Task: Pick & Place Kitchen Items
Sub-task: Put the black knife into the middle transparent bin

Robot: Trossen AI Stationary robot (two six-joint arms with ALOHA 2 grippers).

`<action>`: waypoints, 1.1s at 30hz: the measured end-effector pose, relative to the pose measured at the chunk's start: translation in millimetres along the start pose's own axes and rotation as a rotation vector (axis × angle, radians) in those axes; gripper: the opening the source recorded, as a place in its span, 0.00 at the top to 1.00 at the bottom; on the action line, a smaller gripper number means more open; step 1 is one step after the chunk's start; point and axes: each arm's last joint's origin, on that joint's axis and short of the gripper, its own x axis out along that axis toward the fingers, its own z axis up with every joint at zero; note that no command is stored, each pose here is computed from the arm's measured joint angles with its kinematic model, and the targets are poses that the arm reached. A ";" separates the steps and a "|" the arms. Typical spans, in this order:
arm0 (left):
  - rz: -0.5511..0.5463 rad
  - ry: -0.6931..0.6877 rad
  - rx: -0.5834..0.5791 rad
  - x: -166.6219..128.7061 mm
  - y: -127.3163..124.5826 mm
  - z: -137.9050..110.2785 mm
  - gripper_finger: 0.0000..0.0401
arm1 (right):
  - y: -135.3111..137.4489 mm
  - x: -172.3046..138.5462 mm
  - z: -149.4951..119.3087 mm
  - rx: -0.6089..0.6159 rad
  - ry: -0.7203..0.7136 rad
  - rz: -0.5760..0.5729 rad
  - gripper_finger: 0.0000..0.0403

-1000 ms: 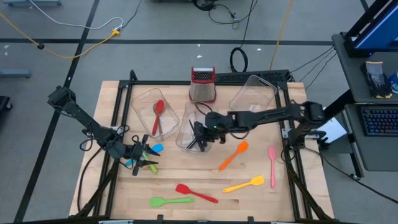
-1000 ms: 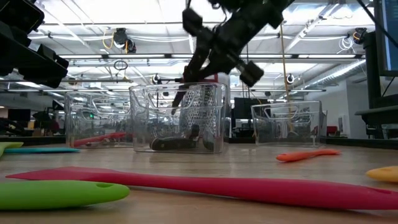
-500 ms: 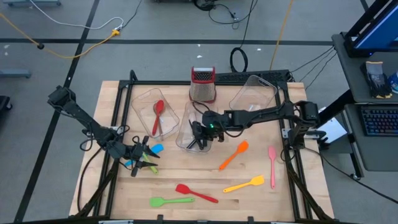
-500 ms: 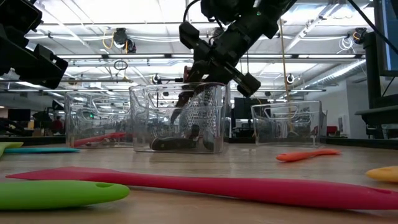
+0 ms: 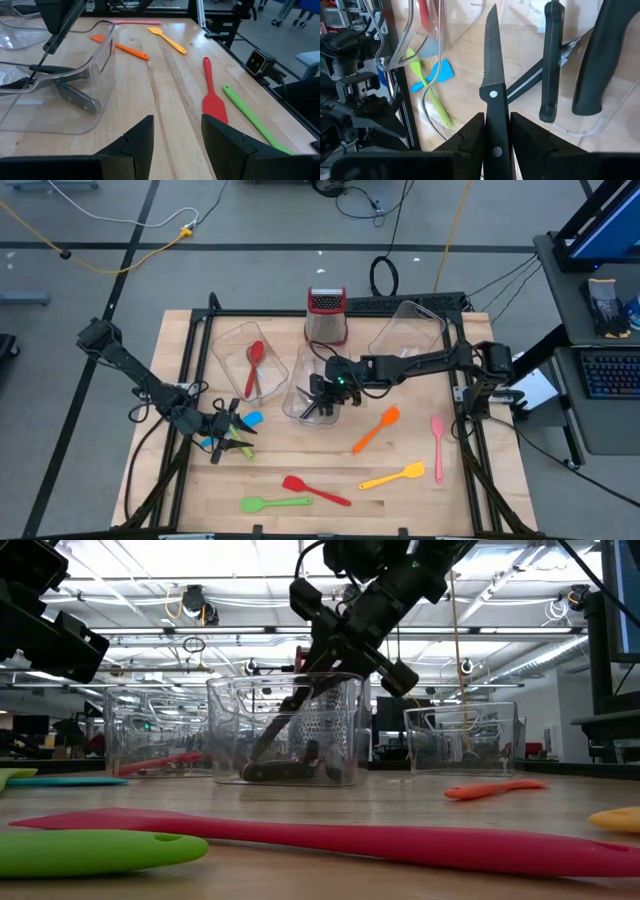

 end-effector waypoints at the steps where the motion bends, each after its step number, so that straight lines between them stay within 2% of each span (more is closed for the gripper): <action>1: 0.000 0.000 -0.002 0.0 0.0 0.0 0.58 | 0.0 0.0 0.1 -0.005 -0.001 0.000 0.80; 33: 0.000 0.000 -0.027 0.0 0.0 0.0 0.58 | 1.8 0.0 -0.3 -0.102 -0.001 0.018 0.80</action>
